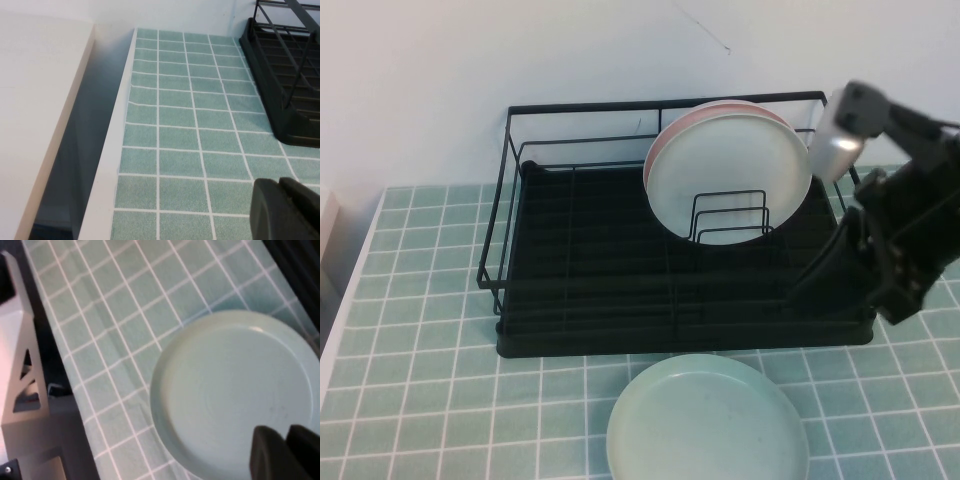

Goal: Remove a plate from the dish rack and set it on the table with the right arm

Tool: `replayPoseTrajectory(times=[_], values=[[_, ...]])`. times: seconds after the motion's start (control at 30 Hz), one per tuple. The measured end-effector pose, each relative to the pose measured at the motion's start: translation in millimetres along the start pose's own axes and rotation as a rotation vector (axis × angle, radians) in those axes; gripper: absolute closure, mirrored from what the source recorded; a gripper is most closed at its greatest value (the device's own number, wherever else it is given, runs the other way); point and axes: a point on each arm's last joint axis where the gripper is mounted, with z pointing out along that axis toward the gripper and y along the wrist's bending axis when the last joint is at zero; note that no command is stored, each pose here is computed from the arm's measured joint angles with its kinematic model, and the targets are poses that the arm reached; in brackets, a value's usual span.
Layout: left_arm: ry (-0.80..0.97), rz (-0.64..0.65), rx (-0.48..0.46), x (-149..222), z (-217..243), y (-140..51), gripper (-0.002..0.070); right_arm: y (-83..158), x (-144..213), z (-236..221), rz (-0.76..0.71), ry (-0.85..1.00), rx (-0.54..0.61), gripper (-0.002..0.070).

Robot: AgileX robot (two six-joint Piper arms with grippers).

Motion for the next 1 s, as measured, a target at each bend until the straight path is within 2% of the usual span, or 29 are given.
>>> replayPoseTrajectory(times=[0.13, 0.3, 0.43, 0.57, 0.7, 0.9, 1.0], values=[[0.0, 0.0, 0.0, 0.0, 0.0, 0.0, 0.0678, 31.5, -1.7, -34.2, -0.069, -0.122, 0.061, 0.0652], [0.0, 0.001, -0.001, 0.0, 0.0, 0.1, 0.0678, 67.0, 17.5, -65.5, -0.124, -0.37, 0.276, 0.0665], [0.0, 0.001, -0.001, 0.0, 0.0, 0.1, 0.0678, 95.4, 39.0, -81.2, -0.184, -0.545, 0.378, 0.0666], [0.0, 0.001, -0.001, 0.0, 0.0, 0.1, 0.0678, 121.4, 57.5, -88.8, -0.228, -0.631, 0.369, 0.0666], [0.0, 0.001, -0.001, 0.0, 0.0, 0.1, 0.0678, 139.8, 70.4, -89.6, -0.256, -0.633, 0.305, 0.0671], [0.0, 0.001, -0.001, 0.0, 0.0, 0.1, 0.0678, 155.8, 80.4, -86.5, -0.302, -0.561, 0.183, 0.0676], [0.0, 0.001, -0.001, 0.0, 0.0, 0.1, 0.0678, 153.9, 87.7, -82.3, -0.335, -0.47, 0.199, 0.0676]])
